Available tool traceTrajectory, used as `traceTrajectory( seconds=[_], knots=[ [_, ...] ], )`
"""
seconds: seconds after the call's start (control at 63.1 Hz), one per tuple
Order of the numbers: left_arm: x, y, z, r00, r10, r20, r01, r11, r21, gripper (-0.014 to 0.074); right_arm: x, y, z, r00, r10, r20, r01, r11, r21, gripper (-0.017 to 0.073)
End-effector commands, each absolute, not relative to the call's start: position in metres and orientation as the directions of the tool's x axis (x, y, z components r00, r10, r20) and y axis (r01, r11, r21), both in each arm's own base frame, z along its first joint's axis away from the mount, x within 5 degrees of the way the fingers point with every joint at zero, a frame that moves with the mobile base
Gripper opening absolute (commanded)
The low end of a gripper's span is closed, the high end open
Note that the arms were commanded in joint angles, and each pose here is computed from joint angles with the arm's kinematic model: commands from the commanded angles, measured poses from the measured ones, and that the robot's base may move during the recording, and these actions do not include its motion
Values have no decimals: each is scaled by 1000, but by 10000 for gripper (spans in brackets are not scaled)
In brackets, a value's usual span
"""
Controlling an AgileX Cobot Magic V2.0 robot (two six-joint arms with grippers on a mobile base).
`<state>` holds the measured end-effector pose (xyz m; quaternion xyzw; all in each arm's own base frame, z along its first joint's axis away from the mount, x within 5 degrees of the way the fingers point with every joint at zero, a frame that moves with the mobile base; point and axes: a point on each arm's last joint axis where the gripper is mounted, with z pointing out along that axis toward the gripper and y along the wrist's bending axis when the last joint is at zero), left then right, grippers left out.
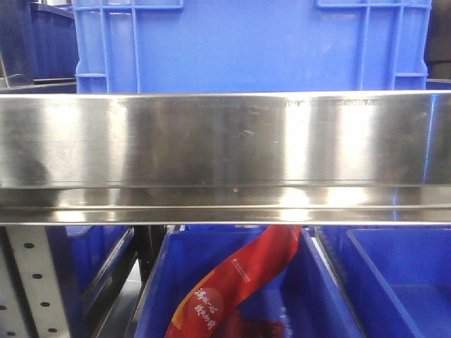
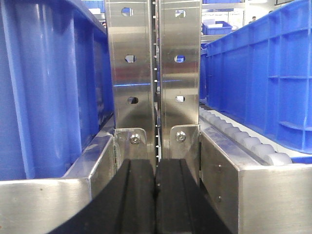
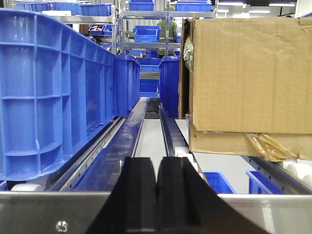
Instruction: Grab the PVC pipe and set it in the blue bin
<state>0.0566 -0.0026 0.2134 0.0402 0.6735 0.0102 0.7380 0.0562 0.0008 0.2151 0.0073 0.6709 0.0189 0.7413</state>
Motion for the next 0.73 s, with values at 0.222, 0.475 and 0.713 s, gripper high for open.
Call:
traceTrajectory(
  seconds=[0.222,0.475,0.713],
  knots=[
    [56,-2,216,118,58,-991,36,997,63,-111,56,1,215,109,39,-993,-15,999,37,-162],
    [56,-2,216,118,58,-991,36,997,63,-111,56,1,215,109,39,-993,-15,999,37,-162],
    [56,-2,216,118,58,-991,36,997,63,-111,56,1,215,109,39,-993,-15,999,37,-162]
  ],
)
